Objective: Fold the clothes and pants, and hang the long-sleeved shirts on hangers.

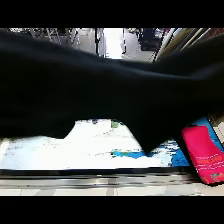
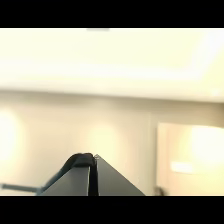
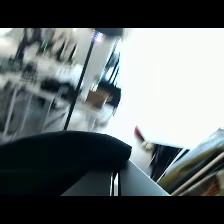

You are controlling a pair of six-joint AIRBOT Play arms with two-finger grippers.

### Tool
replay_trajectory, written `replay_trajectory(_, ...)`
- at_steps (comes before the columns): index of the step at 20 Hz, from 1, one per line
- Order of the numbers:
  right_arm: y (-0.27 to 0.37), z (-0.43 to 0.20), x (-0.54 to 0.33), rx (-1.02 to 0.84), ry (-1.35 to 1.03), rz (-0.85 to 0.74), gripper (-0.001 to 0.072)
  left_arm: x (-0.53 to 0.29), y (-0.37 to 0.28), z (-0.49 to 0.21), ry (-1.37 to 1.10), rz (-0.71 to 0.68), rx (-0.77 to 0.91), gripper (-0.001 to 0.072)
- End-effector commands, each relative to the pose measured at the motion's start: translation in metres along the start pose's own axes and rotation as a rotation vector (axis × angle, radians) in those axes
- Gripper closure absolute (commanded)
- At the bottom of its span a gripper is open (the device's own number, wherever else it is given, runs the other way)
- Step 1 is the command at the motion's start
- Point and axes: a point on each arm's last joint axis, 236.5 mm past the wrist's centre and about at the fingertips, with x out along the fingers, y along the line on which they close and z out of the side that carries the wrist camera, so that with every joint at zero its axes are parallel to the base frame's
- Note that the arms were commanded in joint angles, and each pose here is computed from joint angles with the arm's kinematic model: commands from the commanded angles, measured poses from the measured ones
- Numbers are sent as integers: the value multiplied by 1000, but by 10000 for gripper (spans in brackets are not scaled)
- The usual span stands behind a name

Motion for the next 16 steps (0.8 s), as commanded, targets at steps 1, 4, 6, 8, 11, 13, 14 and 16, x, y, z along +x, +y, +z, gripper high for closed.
replay_trajectory(1, -12, 19, 9, 15, -74, -25, 700, -14, 82, -11, 74, 291, 3, 699)
replay_trajectory(4, 11, -111, 90, 199, 284, 219, 699, -73, 199, -82, 340, 615, -95, 699)
replay_trajectory(6, 32, -213, 128, 330, 537, 364, 699, -106, 255, -142, 508, 713, -197, 699)
replay_trajectory(8, 56, -311, 161, 406, 734, 437, 699, -145, 312, -210, 639, 795, -324, 699)
replay_trajectory(11, 97, -457, 207, 413, 946, 432, 699, -220, 383, -301, 786, 910, -495, 697)
replay_trajectory(13, 118, -540, 232, 452, 1023, 383, 699, -280, 433, -348, 796, 1010, -602, 698)
replay_trajectory(14, 123, -575, 243, 490, 1040, 340, 699, -307, 456, -365, 768, 1061, -641, 698)
replay_trajectory(16, 125, -632, 259, 563, 1053, 239, 699, -353, 497, -386, 672, 1168, -693, 698)
